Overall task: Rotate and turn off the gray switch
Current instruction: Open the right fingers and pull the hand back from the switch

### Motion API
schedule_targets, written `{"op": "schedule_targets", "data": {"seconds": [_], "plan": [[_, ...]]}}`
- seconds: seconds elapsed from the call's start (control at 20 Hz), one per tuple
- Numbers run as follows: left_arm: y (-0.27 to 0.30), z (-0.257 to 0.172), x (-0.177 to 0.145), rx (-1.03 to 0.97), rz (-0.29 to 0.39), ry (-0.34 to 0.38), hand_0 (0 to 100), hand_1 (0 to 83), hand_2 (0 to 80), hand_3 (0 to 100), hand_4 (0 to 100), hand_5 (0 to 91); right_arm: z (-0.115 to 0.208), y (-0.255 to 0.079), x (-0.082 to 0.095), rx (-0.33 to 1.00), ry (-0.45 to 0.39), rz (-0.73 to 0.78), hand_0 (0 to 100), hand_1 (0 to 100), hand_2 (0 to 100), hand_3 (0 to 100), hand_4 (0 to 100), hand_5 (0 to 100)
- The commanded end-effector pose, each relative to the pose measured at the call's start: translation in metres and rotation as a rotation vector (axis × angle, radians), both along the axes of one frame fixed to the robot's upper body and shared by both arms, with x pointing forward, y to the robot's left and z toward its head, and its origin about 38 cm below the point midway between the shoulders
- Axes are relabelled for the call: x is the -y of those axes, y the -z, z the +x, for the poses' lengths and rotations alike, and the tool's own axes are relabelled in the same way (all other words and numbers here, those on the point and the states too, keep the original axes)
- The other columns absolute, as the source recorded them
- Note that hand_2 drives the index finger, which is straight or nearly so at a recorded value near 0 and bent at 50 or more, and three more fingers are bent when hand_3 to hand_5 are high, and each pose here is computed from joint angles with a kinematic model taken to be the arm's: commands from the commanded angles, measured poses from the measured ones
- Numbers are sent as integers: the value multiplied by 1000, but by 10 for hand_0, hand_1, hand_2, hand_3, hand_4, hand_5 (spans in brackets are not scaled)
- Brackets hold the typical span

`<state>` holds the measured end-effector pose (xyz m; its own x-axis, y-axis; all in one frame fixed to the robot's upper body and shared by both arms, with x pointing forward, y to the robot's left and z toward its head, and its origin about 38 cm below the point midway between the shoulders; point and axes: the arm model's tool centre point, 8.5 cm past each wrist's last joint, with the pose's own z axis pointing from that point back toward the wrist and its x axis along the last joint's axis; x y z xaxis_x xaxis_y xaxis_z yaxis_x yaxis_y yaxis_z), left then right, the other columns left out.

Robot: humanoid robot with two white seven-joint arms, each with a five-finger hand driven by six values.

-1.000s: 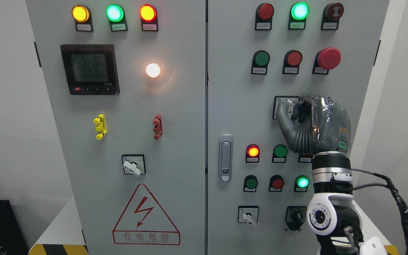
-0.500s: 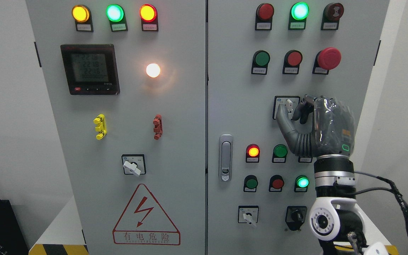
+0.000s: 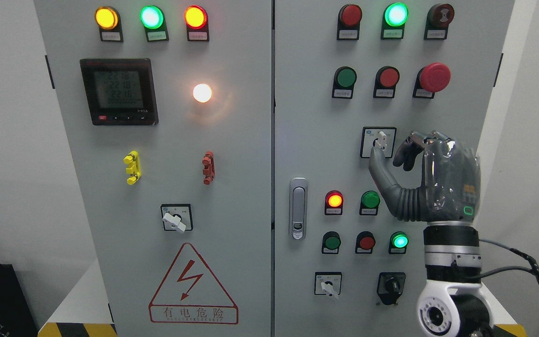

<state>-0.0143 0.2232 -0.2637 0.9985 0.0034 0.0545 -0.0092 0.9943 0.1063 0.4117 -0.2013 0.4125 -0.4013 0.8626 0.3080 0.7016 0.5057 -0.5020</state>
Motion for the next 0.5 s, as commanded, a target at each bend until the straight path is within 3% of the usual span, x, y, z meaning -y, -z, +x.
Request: {"op": "schedule_targets", "data": {"seconds": [0.0, 0.05, 0.15, 0.2, 0.3, 0.45], "plan": [[-1, -8, 0, -24, 1, -24, 120, 389, 0, 0, 0, 0, -29, 0, 9, 76, -14, -22, 390, 426, 677, 930, 737, 722], [-1, -8, 0, -24, 2, -25, 120, 389, 0, 0, 0, 0, -32, 3, 12, 78, -14, -22, 392, 426, 664, 922, 724, 701], [-1, -8, 0, -24, 1, -24, 120, 389, 0, 0, 0, 0, -33, 7, 11, 77, -25, -26, 411, 402, 600, 781, 630, 613], [-1, -8, 0, -24, 1, -24, 120, 389, 0, 0, 0, 0, -34, 9, 12, 75, -26, -30, 413, 398, 594, 772, 619, 609], [-1, -9, 0, -25, 1, -25, 120, 389, 0, 0, 0, 0, -42, 11, 14, 94, -36, -43, 437, 348, 478, 567, 401, 413], [-1, -9, 0, -24, 2, -23, 120, 389, 0, 0, 0, 0, -47, 21, 15, 96, -55, -67, 436, 328, 397, 451, 280, 277]]}}
